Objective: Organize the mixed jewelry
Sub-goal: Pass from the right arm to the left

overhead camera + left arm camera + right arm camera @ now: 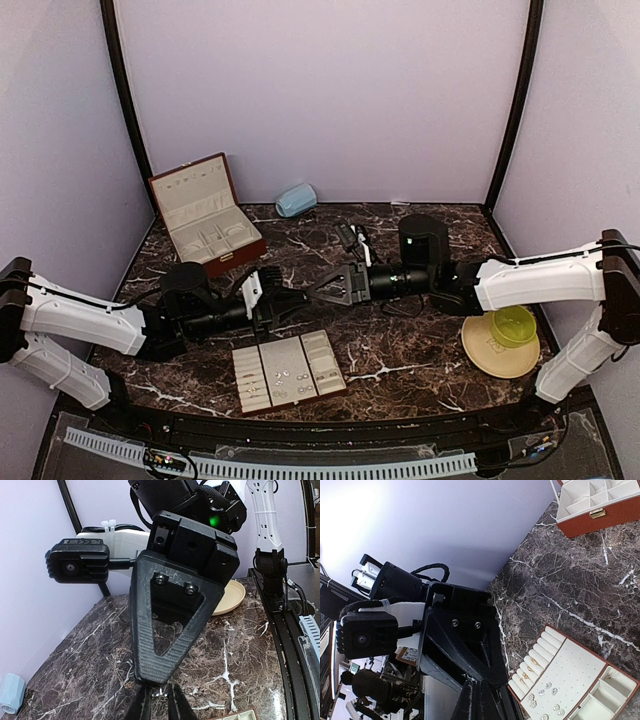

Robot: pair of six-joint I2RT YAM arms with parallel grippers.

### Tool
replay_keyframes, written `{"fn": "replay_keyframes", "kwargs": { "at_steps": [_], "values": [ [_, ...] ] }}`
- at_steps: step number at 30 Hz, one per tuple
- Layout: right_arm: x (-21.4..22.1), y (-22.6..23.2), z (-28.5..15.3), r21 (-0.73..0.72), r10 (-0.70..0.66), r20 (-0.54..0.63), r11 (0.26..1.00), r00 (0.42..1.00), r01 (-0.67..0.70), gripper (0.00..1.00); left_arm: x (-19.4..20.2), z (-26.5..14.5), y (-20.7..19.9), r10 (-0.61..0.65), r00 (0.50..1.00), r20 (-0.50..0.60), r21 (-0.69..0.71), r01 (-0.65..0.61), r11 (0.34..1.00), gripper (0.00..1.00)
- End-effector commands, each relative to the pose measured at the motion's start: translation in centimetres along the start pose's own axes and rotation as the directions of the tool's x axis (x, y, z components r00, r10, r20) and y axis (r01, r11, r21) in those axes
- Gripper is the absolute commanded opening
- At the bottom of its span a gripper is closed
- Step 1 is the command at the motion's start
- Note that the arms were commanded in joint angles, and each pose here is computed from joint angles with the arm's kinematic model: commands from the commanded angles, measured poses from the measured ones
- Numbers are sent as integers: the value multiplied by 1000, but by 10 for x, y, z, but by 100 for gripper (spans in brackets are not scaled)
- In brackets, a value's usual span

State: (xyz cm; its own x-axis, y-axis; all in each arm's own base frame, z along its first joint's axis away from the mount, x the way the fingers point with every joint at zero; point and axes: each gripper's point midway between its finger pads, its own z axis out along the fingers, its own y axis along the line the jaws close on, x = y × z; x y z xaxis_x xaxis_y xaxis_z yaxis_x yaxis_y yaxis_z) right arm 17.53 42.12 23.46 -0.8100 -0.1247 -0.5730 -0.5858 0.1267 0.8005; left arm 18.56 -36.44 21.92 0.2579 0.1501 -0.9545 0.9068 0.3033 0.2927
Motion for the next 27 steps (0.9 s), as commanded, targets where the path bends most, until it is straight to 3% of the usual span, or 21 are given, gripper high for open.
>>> {"fn": "replay_keyframes", "kwargs": {
  "at_steps": [1,3,7,11,19,27],
  "values": [
    [-2,1,2,-1,-10,19,1000,1000,10,0,-16,-2,0,7,999,53,-3,-6,1000,15],
    [-2,-1,3,1,-4,18,1000,1000,4,2,-15,-3,-1,-3,999,49,-1,3,1000,14],
    [-6,-3,-1,16,-4,44,1000,999,3,26,-12,-5,0,-29,999,41,-9,29,1000,13],
    [-9,-7,-8,32,-1,67,1000,998,-1,36,-5,-10,2,-78,997,10,-32,78,996,13],
    [-2,-31,-15,158,-25,42,987,999,19,37,15,-26,-2,-138,977,-163,-30,135,990,13],
    [9,-14,-4,56,-43,-62,997,997,46,37,30,-43,-20,-42,940,-338,94,79,992,14]
  ]
}}
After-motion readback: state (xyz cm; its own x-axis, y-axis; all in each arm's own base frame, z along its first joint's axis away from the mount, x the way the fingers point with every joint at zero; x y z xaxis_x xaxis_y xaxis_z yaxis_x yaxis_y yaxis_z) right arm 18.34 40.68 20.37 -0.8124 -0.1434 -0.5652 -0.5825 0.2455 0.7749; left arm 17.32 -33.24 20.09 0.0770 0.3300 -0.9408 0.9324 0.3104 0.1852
